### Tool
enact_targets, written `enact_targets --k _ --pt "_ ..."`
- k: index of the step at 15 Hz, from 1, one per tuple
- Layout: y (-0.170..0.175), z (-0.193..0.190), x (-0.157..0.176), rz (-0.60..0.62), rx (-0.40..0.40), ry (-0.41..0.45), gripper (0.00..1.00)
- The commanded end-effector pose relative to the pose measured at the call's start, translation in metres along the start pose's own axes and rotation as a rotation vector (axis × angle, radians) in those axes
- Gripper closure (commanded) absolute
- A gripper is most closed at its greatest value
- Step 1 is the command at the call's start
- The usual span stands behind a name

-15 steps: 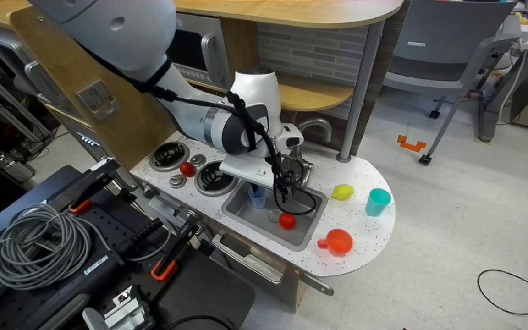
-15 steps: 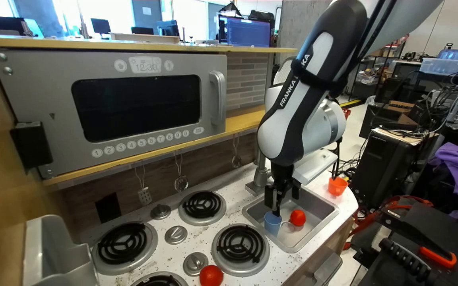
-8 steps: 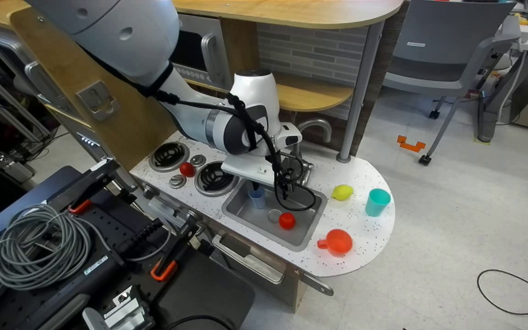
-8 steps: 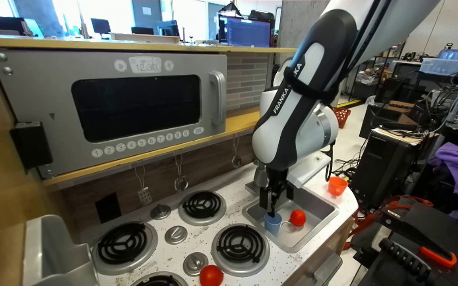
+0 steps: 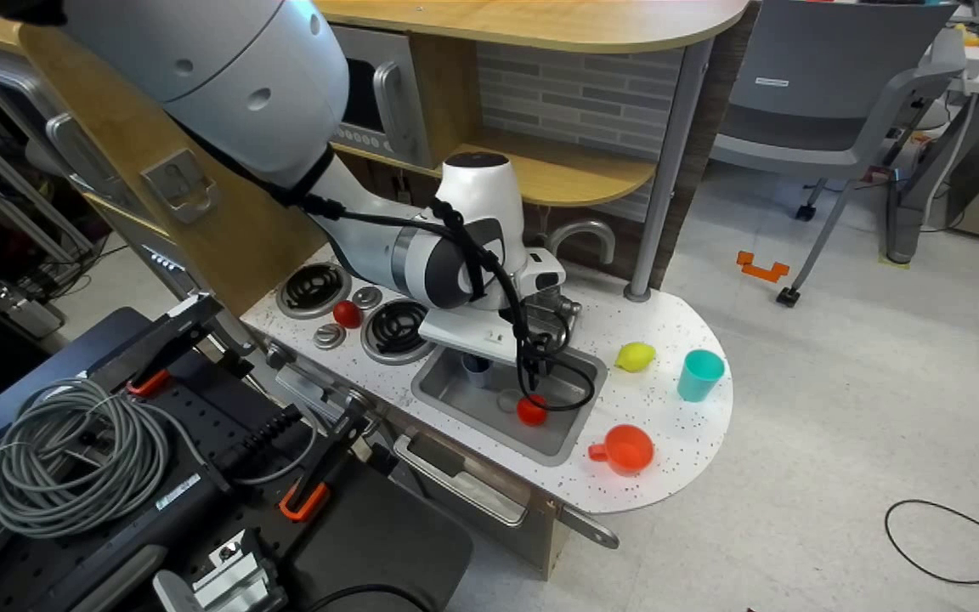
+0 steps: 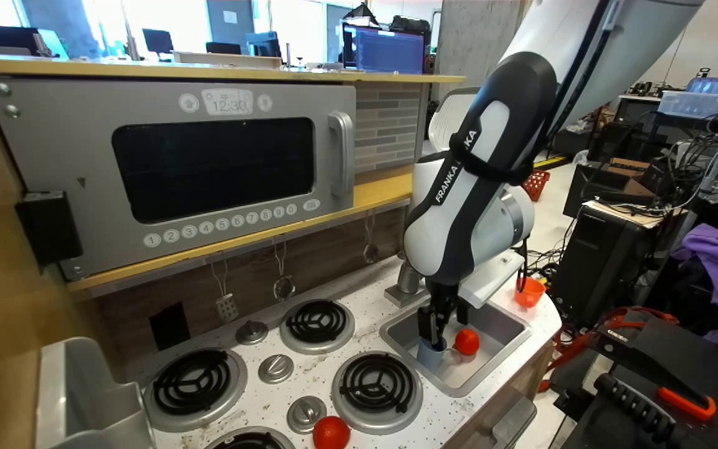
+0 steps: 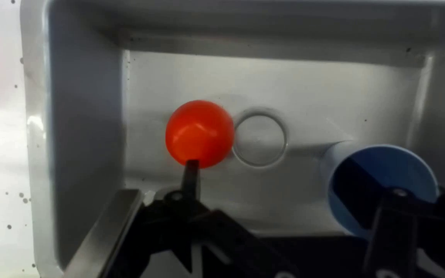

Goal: Take the cup out of the sink and put it in the orange cup

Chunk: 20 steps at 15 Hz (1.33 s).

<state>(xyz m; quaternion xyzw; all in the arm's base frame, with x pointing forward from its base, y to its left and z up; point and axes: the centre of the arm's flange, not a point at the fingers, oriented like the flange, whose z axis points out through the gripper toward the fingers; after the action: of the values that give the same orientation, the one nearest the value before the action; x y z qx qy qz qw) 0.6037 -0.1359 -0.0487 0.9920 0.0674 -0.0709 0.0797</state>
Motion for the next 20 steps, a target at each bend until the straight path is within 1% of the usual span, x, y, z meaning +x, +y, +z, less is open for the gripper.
enact_targets --k 1,2,4,7,9,11,12,14,17,20 --pt "-0.002 0.007 0.011 -0.021 -0.041 0.002 0.42" --pt "-0.003 0.007 0.012 -0.024 -0.044 0.005 0.51" --pt "-0.009 0.004 0.015 -0.034 -0.047 0.013 0.64" --pt "-0.020 0.002 0.020 -0.043 -0.040 0.021 0.88" --pt "-0.026 0.003 0.021 -0.047 -0.034 0.018 1.00" --pt "-0.030 0.000 0.021 -0.046 -0.027 0.012 1.00" --pt "-0.029 -0.004 0.020 -0.041 -0.022 0.010 0.98" --pt "-0.022 -0.015 0.012 -0.020 -0.005 0.006 0.98" --pt "-0.011 -0.034 -0.009 0.006 0.023 0.010 0.98" --pt "0.004 -0.057 -0.039 0.038 0.064 0.026 0.98"
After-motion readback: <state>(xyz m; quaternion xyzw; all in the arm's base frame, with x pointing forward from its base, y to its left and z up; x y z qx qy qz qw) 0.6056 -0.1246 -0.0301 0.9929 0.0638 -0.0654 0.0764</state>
